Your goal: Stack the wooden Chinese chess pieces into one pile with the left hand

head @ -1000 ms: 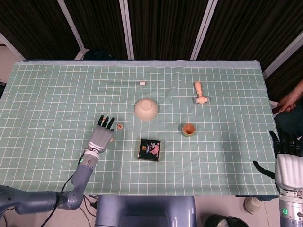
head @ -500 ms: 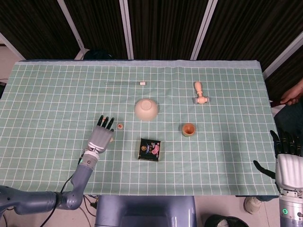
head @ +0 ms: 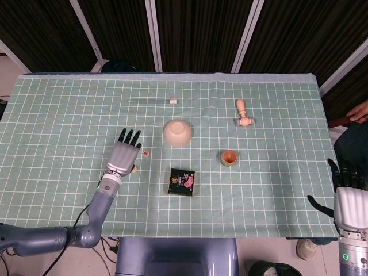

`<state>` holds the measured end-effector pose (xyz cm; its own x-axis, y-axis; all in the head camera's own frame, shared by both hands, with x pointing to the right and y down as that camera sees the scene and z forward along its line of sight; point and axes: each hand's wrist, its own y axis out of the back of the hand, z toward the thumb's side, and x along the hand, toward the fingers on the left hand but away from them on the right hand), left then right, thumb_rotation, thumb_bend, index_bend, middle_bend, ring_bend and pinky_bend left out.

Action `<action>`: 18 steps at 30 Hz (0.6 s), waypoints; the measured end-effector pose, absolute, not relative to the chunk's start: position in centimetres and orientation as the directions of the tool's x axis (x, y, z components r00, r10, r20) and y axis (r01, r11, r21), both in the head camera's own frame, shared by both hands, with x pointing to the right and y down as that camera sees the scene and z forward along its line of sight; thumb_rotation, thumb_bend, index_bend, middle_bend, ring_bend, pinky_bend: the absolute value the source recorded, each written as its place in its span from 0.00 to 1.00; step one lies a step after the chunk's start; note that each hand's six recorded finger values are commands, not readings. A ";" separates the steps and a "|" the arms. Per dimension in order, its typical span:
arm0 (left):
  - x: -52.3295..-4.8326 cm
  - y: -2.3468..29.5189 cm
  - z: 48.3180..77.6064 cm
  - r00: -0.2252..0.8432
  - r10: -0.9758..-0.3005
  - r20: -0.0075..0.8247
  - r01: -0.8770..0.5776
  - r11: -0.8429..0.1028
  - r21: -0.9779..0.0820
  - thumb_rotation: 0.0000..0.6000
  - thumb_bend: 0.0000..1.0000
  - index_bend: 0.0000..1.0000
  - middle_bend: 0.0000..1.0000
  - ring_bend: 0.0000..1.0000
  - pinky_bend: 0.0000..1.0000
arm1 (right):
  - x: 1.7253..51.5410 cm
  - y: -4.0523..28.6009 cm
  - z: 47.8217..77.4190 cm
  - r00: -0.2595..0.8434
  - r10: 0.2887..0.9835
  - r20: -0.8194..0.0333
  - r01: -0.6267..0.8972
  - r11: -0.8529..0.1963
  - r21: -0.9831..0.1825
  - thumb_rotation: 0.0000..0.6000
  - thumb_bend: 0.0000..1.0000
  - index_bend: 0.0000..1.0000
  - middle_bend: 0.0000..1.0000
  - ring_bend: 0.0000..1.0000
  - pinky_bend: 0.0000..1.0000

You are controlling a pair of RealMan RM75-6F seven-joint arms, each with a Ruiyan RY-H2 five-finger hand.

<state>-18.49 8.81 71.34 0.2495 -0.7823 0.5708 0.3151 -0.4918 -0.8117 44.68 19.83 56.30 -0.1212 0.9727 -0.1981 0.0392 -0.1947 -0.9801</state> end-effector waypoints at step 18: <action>-16.4 6.5 74.7 0.276 -0.763 0.584 0.215 -0.543 -0.812 1.00 0.21 0.41 0.00 0.00 0.00 | 44.9 19.8 56.4 -0.135 0.969 -0.207 0.056 -0.201 -0.978 1.00 0.23 0.09 0.01 0.00 0.00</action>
<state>-16.36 6.48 74.74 0.2765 -0.7635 0.5836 0.2154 -0.5426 -0.8119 44.88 19.75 56.39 -0.1348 0.9690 -0.2071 0.0560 -0.2012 -0.9779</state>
